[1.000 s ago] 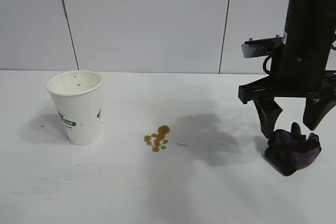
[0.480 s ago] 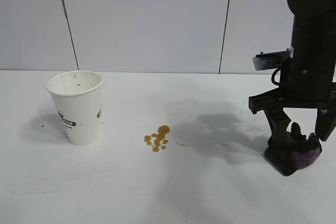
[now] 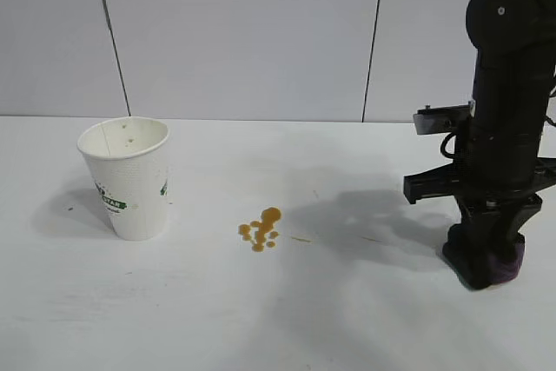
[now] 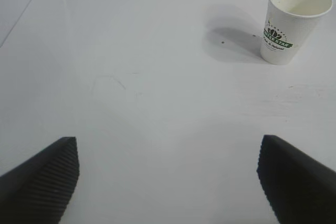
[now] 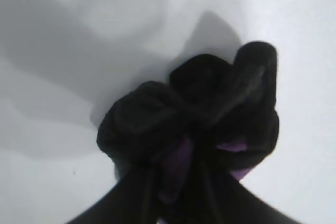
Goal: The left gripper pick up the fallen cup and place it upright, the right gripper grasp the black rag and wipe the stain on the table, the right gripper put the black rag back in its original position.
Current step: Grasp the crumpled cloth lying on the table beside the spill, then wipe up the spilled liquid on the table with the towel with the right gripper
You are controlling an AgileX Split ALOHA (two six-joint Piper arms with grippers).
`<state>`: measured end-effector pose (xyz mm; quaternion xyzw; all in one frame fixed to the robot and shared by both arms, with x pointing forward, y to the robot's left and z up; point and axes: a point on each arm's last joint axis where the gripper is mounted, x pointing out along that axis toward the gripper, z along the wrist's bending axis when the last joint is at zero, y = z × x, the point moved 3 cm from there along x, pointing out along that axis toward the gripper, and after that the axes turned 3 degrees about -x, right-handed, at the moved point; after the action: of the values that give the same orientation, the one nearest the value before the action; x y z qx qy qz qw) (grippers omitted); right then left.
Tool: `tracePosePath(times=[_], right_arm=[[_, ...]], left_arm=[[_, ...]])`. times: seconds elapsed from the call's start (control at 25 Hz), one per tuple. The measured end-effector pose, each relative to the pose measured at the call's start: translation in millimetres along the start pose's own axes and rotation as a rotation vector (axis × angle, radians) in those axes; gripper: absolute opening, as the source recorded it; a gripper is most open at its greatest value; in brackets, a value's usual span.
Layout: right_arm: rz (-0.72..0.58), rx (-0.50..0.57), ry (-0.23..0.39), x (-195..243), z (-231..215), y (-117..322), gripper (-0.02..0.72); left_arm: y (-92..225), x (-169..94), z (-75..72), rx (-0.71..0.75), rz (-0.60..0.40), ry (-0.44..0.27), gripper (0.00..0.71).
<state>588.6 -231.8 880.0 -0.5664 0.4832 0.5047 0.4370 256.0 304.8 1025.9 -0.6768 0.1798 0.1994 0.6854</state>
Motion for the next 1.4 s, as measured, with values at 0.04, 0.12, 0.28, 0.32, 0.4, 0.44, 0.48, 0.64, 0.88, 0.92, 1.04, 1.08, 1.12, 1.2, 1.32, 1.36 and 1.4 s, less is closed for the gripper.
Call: tracePosePath(times=[0.04,0.12,0.28,0.32,0.4,0.44,0.48,0.64,0.88,0.92,1.04,1.08,1.12,1.2,1.32,1.36,1.4], right_arm=[[-0.005,0.002,-0.005,-3,0,-1,0.083],[-0.023,0.005,-0.041,-13,3,-4,0.083],[-0.113,0.018,-0.201,-48,18,-11,0.083],[-0.142,0.020,-0.242,-58,22,-12,0.083],[-0.188,0.028,-0.301,-75,26,-14,0.083],[-0.206,0.034,-0.326,-81,28,-14,0.083],[-0.220,0.029,-0.344,-86,31,-13,0.083],[-0.252,-0.013,-0.393,-94,58,-12,0.083],[-0.311,-0.144,-0.433,-95,121,-7,0.083],[-0.315,-0.164,-0.437,-94,131,-5,0.083],[-0.314,-0.200,-0.440,-84,153,-3,0.083],[-0.313,-0.199,-0.440,-80,156,-4,0.083],[-0.309,-0.185,-0.438,-74,158,-6,0.083],[-0.308,-0.178,-0.429,-60,161,-11,0.083],[-0.310,-0.159,-0.417,-42,164,-17,0.083],[-0.314,-0.156,-0.414,-37,165,-19,0.083],[-0.314,-0.152,-0.412,-32,165,-21,0.083]], left_arm=[[0,0,0.0,0.000,0.000,0.000,0.663],[0,0,0.0,-0.001,0.000,0.000,0.663],[0,0,0.0,-0.001,0.000,0.000,0.663],[0,0,0.0,-0.001,0.000,0.000,0.663],[0,0,0.0,-0.001,0.000,0.000,0.663],[0,0,0.0,-0.001,0.000,0.000,0.663],[0,0,0.0,-0.001,0.000,0.000,0.663],[0,0,0.0,-0.001,0.000,0.000,0.663],[0,0,0.0,-0.001,0.000,0.000,0.663],[0,0,0.0,-0.001,0.000,0.000,0.663],[0,0,0.0,-0.001,0.000,0.000,0.663],[0,0,0.0,-0.001,0.000,0.000,0.663],[0,0,0.0,-0.001,0.000,0.000,0.663],[0,0,0.0,-0.001,0.000,0.000,0.663],[0,0,0.0,-0.001,0.000,0.000,0.663],[0,0,0.0,-0.001,0.000,0.000,0.663],[0,0,0.0,-0.001,0.000,0.000,0.663]])
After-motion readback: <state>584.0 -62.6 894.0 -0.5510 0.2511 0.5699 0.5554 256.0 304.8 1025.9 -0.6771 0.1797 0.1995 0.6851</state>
